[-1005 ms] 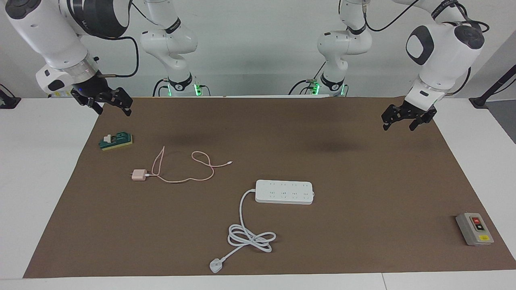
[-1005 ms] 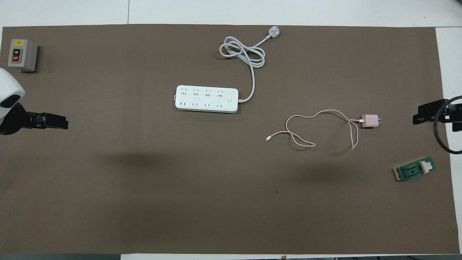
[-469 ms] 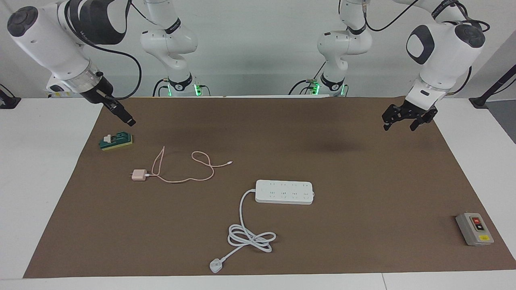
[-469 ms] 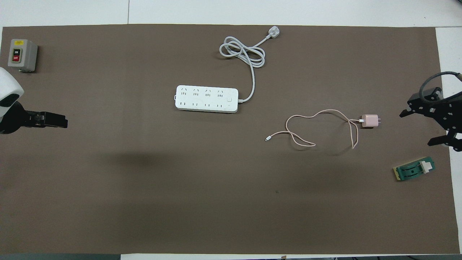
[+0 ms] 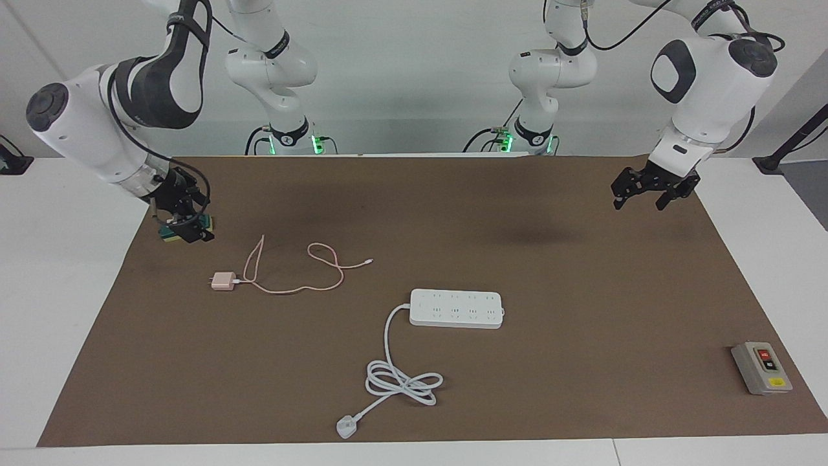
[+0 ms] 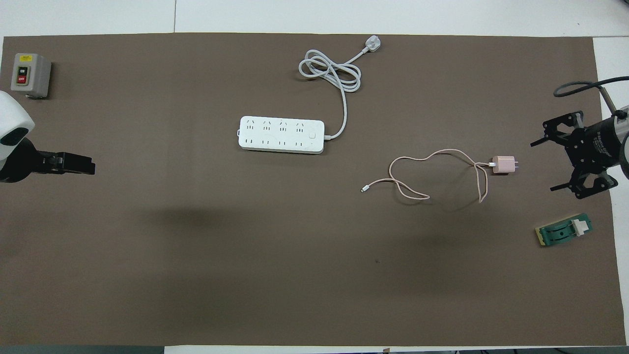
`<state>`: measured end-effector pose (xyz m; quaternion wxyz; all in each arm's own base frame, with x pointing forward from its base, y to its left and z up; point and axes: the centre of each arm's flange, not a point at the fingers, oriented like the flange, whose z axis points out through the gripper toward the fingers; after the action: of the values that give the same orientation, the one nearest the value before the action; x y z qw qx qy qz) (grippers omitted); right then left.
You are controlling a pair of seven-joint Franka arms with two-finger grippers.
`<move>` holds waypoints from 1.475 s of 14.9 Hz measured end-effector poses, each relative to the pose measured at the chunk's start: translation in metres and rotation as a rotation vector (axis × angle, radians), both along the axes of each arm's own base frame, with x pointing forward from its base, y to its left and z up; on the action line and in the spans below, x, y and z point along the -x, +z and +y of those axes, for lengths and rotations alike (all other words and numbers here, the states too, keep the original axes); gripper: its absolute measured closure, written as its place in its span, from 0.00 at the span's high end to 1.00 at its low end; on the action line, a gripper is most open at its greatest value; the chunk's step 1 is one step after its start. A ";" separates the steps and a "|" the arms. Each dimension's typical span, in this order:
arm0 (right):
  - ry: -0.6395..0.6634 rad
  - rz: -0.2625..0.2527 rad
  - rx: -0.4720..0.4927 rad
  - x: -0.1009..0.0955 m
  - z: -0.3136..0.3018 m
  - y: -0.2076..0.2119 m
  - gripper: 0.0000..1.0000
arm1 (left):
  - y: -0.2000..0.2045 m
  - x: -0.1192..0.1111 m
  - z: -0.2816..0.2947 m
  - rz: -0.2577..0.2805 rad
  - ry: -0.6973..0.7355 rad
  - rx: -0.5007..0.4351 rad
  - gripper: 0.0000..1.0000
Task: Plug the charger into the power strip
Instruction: 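Lower the right gripper over the pink charger while the left gripper advances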
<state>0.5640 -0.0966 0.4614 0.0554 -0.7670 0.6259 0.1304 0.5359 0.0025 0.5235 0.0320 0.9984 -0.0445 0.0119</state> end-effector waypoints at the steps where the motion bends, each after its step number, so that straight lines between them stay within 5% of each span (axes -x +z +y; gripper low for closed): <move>1: -0.052 0.003 -0.023 0.000 -0.011 -0.012 1.00 | 0.000 0.000 -0.003 0.002 0.010 0.034 1.00; 10: -0.223 0.032 -0.114 -0.013 -0.049 -0.096 1.00 | -0.013 0.004 -0.025 0.041 0.114 0.353 1.00; 15: -0.159 -0.002 -0.156 -0.021 -0.051 -0.135 1.00 | -0.041 0.010 -0.031 0.090 0.228 0.574 1.00; 22: -0.090 -0.029 -0.190 -0.017 -0.058 -0.167 1.00 | -0.033 0.002 -0.037 0.049 0.307 0.731 1.00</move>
<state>0.5813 -0.1549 0.2944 0.1426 -0.7313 0.6436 0.1754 0.5336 -0.0348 0.4904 0.3842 0.9163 0.1130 0.0076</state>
